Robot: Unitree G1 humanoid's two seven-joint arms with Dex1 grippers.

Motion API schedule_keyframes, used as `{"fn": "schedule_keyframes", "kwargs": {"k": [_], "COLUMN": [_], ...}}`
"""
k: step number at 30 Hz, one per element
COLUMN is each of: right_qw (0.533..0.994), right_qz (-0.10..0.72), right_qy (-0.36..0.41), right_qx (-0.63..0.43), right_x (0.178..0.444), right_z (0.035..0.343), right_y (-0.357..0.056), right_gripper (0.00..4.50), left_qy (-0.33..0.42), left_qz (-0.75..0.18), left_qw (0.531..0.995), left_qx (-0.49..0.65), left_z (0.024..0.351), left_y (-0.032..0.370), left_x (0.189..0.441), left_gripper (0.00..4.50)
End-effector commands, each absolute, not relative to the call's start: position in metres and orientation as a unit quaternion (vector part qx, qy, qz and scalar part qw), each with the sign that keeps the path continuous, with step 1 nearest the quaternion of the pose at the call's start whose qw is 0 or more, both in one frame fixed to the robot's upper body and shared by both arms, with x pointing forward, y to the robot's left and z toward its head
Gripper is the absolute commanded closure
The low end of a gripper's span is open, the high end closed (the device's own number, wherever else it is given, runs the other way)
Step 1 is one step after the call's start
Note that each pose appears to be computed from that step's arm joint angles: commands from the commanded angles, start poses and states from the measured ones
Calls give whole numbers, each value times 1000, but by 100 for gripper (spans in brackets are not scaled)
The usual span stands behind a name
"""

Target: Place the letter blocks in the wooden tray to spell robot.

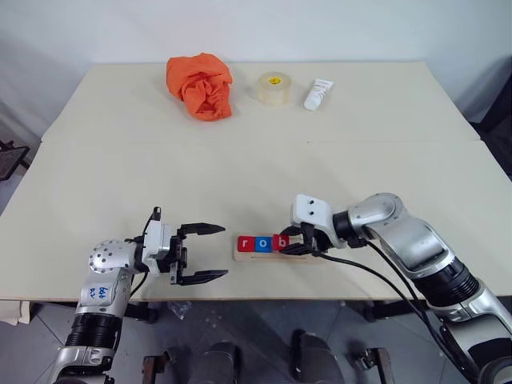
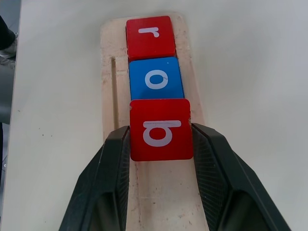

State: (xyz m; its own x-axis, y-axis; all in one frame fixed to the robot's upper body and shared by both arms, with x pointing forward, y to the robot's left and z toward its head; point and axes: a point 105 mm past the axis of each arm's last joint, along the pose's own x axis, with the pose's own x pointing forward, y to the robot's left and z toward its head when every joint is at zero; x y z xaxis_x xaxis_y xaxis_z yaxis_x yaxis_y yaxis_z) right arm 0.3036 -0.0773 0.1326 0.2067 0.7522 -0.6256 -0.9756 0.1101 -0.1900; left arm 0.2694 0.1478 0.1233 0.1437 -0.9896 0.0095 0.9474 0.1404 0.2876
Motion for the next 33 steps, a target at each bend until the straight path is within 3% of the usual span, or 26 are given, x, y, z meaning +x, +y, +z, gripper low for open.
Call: {"fn": "schedule_keyframes", "kwargs": {"k": [1, 3, 12, 22, 28, 33], "right_qw": [717, 716, 714, 742, 808, 866], "right_qz": [604, 603, 608, 615, 559, 466], "right_qy": [175, 175, 168, 120, 79, 87], "right_qx": [-301, -304, -303, -237, -172, -160], "right_x": [304, 304, 301, 292, 303, 306], "right_z": [140, 138, 144, 171, 179, 165], "right_y": [-73, -72, -72, -84, -129, -195], "right_gripper": [304, 304, 2, 2, 2, 2], "left_qy": [-117, -118, -119, -121, -120, -120], "left_qz": [-641, -640, -639, -637, -637, -639], "left_qw": [750, 750, 752, 754, 754, 752], "left_qx": [113, 113, 112, 110, 108, 104], "left_z": [130, 130, 130, 130, 129, 129], "left_y": [150, 150, 151, 150, 150, 148], "left_x": [267, 267, 268, 269, 270, 270], "left_gripper": [0, 0, 0, 0, 0, 0]}}
